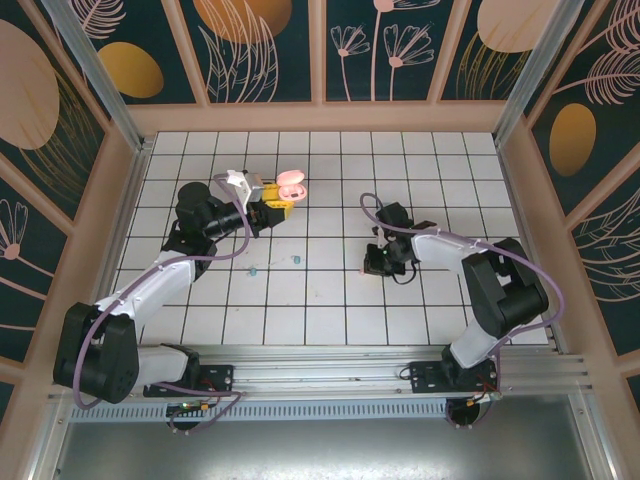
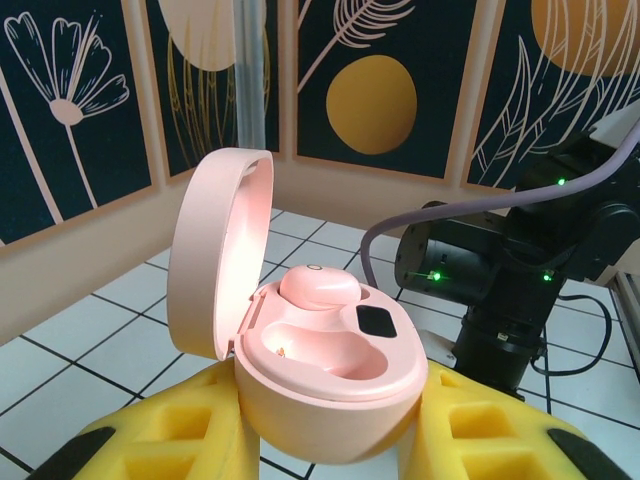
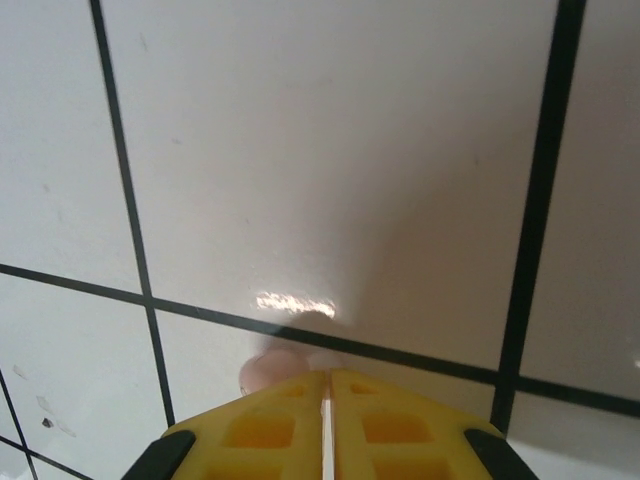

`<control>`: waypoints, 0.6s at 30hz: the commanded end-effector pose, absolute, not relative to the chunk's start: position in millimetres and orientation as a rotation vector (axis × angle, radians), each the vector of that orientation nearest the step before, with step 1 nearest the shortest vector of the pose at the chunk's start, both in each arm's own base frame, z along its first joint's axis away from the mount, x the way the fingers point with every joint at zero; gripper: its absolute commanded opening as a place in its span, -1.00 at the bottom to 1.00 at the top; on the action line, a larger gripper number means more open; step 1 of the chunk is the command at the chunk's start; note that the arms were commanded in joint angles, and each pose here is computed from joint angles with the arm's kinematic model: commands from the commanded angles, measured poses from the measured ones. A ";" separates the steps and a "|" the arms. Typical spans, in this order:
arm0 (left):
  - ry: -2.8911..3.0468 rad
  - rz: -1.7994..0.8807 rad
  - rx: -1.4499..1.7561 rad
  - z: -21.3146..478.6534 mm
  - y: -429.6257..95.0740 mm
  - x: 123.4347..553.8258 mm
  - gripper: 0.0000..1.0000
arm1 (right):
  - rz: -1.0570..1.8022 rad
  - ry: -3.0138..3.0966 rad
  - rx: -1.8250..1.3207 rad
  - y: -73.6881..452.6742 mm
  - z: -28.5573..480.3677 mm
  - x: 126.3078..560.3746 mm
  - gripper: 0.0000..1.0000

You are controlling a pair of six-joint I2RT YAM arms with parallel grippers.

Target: Insert the wireless bluetooth earbuds into the charging case

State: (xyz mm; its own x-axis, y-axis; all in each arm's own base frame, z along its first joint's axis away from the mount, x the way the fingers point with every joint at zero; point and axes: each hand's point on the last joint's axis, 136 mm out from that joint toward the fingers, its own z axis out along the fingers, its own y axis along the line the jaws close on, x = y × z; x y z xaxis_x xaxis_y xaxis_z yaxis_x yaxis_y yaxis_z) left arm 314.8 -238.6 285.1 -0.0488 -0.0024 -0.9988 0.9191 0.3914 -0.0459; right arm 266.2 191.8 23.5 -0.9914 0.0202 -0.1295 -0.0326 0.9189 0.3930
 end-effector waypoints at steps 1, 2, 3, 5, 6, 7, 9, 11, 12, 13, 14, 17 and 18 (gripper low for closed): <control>1.362 -0.923 0.901 295.4 -238.1 311.8 -0.71 | 0.635 2.953 0.024 193.2 37.8 257.1 -0.79; 1.363 -0.923 0.902 294.5 -238.3 311.7 -0.71 | 0.638 2.936 0.022 193.7 43.6 260.1 -0.79; 1.361 -0.922 0.902 295.1 -238.3 311.6 -0.71 | 0.634 2.919 0.022 193.6 49.2 264.2 -0.79; 1.360 -0.924 0.901 295.1 -238.5 311.9 -0.71 | 0.620 2.898 0.018 192.1 55.9 270.5 -0.79; 1.357 -0.923 0.900 296.1 -238.3 312.3 -0.71 | 0.611 2.891 0.016 190.9 57.7 273.9 -0.79; 1.357 -0.924 0.900 296.1 -238.5 312.2 -0.71 | 0.605 2.888 0.013 189.9 58.1 276.3 -0.79; 1.355 -0.923 0.901 296.5 -238.4 311.8 -0.71 | 0.581 2.884 0.008 185.4 54.7 283.5 -0.79; 1.354 -0.924 0.901 296.7 -238.6 312.0 -0.71 | 0.570 2.888 0.004 182.5 49.4 290.1 -0.80; 1.355 -0.925 0.900 296.4 -238.5 312.3 -0.71 | 0.574 2.891 0.005 181.9 46.2 293.0 -0.81; 1.356 -0.926 0.900 296.3 -238.6 312.3 -0.71 | 0.578 2.894 0.003 181.9 43.3 295.3 -0.81; 1.359 -0.928 0.898 295.6 -238.5 312.2 -0.71 | 0.586 2.892 -0.002 182.7 40.7 298.2 -0.82; 1.357 -0.929 0.896 295.7 -238.3 312.0 -0.71 | 0.595 2.891 -0.011 184.0 34.1 305.4 -0.82; 1.357 -0.929 0.896 295.6 -238.3 312.1 -0.71 | 0.598 2.898 -0.017 184.8 30.7 305.9 -0.83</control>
State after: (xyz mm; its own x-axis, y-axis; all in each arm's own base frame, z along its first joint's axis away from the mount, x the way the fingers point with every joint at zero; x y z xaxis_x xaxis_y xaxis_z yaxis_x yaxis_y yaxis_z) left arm 314.8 -238.6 285.1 -0.0495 -0.0027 -0.9988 0.9191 0.3914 -0.0466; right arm 294.3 180.5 31.1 -0.9863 0.0521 -0.1567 -0.0120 0.9238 0.3826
